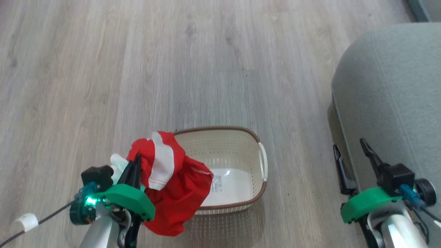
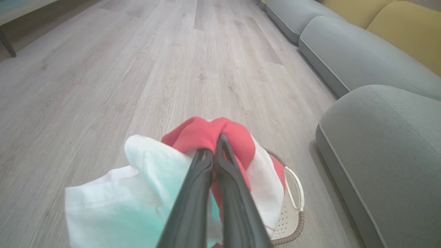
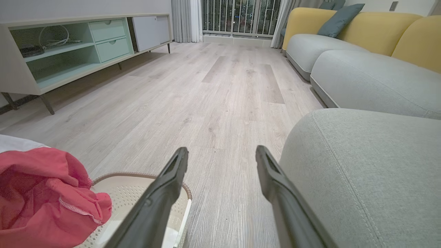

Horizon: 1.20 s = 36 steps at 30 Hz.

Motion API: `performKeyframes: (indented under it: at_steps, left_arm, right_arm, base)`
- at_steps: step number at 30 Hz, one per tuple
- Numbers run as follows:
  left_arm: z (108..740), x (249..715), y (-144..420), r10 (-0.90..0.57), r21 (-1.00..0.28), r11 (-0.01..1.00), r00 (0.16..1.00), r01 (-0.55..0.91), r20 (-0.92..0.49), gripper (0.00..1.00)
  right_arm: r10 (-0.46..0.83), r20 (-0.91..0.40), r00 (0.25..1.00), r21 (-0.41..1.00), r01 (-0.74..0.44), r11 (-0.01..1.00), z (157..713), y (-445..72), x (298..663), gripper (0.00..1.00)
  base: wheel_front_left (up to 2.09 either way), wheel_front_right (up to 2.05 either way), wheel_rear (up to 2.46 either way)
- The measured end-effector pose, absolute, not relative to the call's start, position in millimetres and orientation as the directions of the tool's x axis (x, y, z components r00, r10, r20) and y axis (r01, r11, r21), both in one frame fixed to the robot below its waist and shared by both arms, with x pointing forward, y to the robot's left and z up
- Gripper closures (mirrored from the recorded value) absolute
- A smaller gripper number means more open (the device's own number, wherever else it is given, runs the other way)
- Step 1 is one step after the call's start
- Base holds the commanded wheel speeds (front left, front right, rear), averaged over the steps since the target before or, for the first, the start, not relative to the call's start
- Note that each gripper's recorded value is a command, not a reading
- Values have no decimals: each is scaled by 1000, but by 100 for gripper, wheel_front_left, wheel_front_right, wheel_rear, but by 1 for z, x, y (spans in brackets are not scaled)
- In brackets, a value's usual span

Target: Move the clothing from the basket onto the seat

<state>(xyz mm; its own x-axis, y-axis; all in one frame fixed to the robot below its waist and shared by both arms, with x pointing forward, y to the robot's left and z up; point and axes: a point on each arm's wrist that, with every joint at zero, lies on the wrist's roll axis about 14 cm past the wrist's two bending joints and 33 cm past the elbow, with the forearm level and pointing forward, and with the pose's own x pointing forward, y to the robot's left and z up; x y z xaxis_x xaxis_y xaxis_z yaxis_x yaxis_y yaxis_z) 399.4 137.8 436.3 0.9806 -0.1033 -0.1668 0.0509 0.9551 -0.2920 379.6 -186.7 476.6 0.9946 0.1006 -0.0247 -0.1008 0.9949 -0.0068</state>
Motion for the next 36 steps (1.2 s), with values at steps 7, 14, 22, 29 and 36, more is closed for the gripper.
performKeyframes:
  at_steps: [7,14,22,29,36]
  left_arm:
    - [451,400,132,-121,-294,953,985,79,-127,100]
    - [465,402,127,-136,-289,951,987,107,-84,100]
    - [474,404,125,-146,-283,951,988,124,-58,100]
    - [473,405,123,-153,-278,952,986,130,-63,100]
    - [473,406,118,-170,-277,950,983,145,-65,100]
  right_arm:
    - [93,-19,996,-15,-93,996,479,-190,367,0]
    - [90,-11,996,-18,-90,996,482,-191,362,0]
    - [96,-14,995,-20,-96,995,481,-190,362,0]
    - [103,-23,994,-20,-104,994,478,-187,363,0]
    - [124,-38,992,-20,-125,992,474,-181,362,0]
  base:
    - [0,0,0]
    - [0,0,0]
    - [0,0,0]
    - [0,0,0]
    - [0,0,0]
